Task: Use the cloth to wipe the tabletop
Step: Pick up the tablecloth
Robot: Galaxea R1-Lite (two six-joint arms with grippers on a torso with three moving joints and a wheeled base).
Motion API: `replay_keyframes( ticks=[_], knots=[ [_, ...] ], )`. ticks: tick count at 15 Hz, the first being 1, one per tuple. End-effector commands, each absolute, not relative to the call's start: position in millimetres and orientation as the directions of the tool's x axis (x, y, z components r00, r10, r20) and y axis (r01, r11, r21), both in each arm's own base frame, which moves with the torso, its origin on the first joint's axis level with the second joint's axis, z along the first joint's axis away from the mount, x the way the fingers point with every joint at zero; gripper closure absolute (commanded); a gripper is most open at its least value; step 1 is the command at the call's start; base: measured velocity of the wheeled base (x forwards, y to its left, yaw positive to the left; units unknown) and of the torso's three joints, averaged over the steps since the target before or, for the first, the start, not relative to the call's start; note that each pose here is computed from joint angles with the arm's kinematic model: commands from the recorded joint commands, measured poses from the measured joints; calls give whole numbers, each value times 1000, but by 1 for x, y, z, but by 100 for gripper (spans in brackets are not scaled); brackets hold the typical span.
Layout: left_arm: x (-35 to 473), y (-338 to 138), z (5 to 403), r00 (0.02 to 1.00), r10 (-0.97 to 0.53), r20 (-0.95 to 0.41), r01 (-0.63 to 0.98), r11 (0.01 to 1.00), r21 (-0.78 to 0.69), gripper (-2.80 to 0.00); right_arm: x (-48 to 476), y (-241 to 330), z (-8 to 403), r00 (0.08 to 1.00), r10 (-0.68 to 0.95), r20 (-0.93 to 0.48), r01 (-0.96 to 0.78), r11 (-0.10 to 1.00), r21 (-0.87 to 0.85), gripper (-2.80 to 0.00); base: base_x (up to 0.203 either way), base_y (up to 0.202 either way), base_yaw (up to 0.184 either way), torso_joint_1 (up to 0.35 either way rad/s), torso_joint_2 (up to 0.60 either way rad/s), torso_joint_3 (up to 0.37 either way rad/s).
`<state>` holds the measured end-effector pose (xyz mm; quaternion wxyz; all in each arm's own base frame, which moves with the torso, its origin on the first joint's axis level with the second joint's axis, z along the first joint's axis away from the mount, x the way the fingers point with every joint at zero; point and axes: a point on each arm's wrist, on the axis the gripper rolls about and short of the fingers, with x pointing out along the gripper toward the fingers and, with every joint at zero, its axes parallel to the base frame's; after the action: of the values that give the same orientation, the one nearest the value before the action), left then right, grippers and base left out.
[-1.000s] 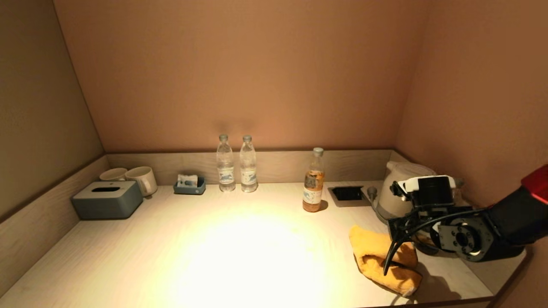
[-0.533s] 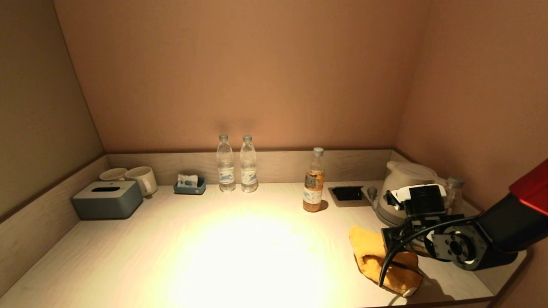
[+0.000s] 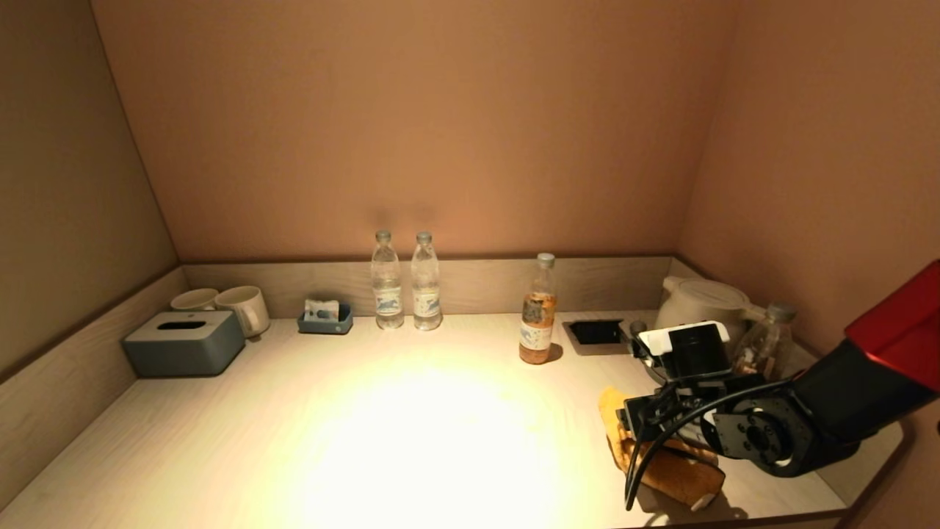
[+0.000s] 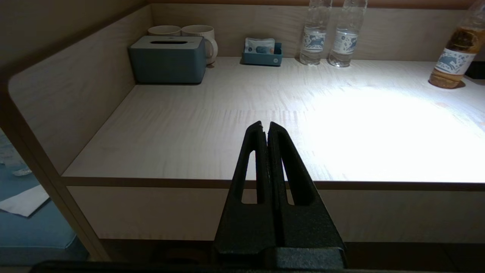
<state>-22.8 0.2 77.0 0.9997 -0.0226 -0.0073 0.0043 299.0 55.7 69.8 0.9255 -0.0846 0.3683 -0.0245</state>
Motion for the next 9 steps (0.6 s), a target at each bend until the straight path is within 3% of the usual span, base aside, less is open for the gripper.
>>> replay_keyframes(
  ticks=[1, 9],
  knots=[
    [-23, 0, 77, 1000, 8, 15, -7, 999, -46, 0, 302, 60, 63, 718, -104, -688, -27, 984, -176, -280, 0, 0, 0, 0, 0, 0],
    [-23, 0, 77, 1000, 8, 15, -7, 999, -46, 0, 313, 60, 48, 695, -110, -710, -13, 986, -166, -280, 0, 0, 0, 0, 0, 0]
  ],
)
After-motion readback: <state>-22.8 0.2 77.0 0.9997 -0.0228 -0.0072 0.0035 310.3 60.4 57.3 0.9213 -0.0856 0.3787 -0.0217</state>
